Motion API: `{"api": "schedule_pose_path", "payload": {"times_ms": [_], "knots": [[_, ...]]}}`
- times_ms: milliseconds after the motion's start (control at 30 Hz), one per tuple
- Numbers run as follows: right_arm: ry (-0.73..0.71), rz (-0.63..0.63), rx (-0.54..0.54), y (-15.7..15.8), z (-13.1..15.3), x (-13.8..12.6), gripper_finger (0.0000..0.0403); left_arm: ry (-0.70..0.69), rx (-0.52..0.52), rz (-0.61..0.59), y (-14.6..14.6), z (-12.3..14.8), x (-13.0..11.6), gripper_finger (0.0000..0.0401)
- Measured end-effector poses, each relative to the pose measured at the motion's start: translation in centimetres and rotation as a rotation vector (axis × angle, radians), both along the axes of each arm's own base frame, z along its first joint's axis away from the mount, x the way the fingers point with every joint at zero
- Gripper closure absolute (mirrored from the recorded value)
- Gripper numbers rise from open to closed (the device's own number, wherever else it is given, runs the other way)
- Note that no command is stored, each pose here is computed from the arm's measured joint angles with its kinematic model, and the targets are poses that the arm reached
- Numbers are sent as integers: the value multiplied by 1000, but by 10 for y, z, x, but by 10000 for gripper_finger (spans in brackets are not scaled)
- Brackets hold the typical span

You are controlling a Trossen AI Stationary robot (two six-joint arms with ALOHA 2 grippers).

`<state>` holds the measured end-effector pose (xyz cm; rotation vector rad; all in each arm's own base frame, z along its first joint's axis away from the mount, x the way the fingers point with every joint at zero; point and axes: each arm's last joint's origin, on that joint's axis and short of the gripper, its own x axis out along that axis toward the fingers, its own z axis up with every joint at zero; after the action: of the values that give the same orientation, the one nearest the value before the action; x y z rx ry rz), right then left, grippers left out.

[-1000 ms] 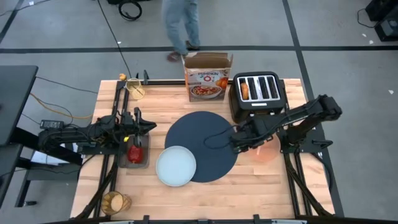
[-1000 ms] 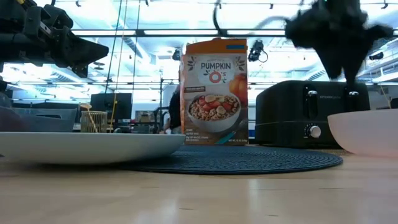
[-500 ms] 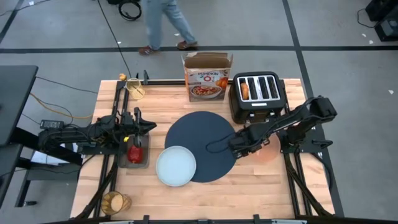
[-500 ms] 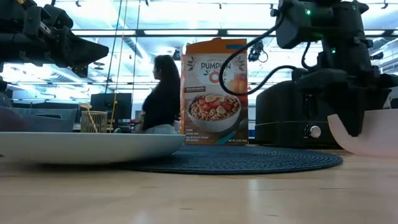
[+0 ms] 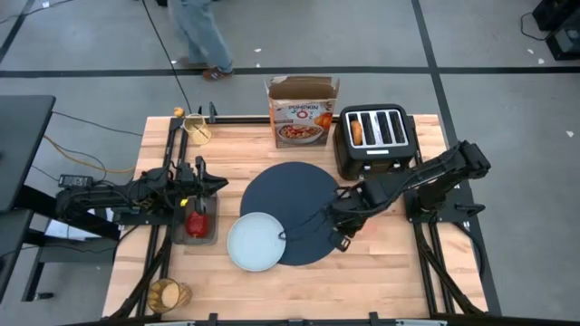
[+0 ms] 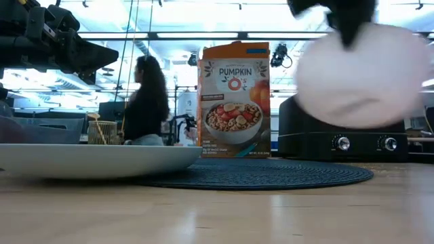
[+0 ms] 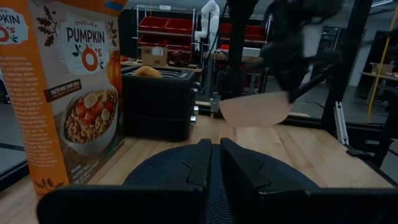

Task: Arrange a breakfast setting
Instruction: Put the orange bowl to the top right of the blue plate

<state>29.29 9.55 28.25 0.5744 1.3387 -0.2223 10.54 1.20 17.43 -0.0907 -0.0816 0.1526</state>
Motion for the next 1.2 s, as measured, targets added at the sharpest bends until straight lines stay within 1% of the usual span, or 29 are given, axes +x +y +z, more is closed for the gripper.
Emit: {"api": "schedule_pose_path", "payload": {"times_ms": [100,133,233,333,400,500,567,633,800,900,1067,1200], "knots": [[-122,349,-169,4,9,19,393,0,0,0,0,0,0,360],[-138,461,-229,5,8,24,393,0,0,0,0,0,0,360],[-108,757,-367,6,-9,42,393,0,0,0,0,0,0,360],[-47,983,-459,2,-32,59,393,0,0,0,0,0,0,360],[-9,1070,-482,-2,-47,69,393,0,0,0,0,0,0,360],[63,1130,-501,-9,-67,78,393,0,0,0,0,0,0,360],[84,1120,-501,-16,-74,82,393,1,0,0,0,0,0,360],[80,1106,-479,-22,-78,86,393,0,0,0,0,0,0,360],[13,1078,-452,-31,-80,93,393,0,0,0,0,0,0,360],[19,1071,-435,-33,-81,92,392,0,0,0,0,0,0,360],[7,1111,-446,-31,-81,93,391,0,0,0,0,0,0,360],[-1,1131,-427,-30,-81,92,391,0,0,0,0,0,0,360]]}}
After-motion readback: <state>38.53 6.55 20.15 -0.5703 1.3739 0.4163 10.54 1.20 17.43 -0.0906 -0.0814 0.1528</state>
